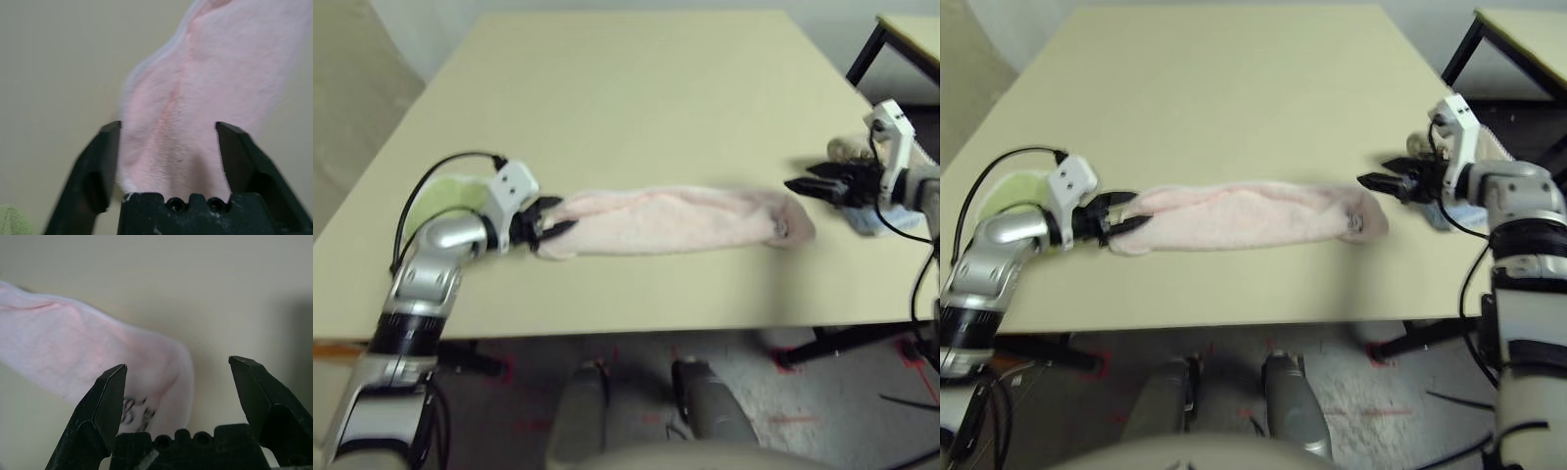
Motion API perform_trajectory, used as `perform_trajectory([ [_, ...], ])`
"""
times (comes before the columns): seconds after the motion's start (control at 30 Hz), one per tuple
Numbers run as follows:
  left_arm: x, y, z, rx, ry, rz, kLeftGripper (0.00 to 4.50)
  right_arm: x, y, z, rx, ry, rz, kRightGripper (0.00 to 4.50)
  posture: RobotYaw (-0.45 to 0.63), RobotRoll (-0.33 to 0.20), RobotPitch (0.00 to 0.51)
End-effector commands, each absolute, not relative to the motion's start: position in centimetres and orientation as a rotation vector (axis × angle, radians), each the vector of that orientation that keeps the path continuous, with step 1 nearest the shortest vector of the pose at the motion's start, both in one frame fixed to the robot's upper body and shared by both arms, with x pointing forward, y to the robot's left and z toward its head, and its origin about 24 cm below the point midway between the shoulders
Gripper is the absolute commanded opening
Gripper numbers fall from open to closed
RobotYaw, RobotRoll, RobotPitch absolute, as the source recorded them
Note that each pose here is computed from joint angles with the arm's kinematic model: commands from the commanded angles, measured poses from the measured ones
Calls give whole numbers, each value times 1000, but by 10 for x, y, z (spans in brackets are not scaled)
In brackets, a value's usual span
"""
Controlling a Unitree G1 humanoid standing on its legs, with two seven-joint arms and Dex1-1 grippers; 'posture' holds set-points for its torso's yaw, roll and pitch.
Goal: Fold the towel and set it aside.
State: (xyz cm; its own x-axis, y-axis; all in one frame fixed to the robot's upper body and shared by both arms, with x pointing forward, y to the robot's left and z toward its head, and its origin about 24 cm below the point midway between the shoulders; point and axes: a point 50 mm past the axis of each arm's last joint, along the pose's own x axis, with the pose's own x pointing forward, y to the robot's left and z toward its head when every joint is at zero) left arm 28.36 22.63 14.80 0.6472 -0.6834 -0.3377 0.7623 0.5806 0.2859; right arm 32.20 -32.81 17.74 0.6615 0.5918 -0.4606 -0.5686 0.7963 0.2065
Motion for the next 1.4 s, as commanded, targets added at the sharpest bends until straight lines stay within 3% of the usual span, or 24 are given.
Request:
perform_trajectory([
  [0.03,272,223,155,409,205,-875,4458,306,-332,167,191,664,650,4500,89,0,123],
  [0.27,258,219,155,385,256,-935,4458,293,-323,133,451,806,538,4500,105,0,119],
  [0.47,261,227,153,355,269,-922,4458,298,-304,118,665,811,477,4500,106,0,115],
  [0.73,263,230,153,362,277,-927,4458,310,-288,100,758,787,346,4500,104,0,119],
  [0.87,265,229,152,364,274,-926,4500,314,-288,100,741,751,292,3569,104,0,120],
  [1.17,267,229,148,365,276,-930,4500,310,-318,131,424,666,354,97,93,0,120],
  [1.4,271,231,145,369,272,-925,4500,321,-328,167,224,543,414,9,86,0,118],
])
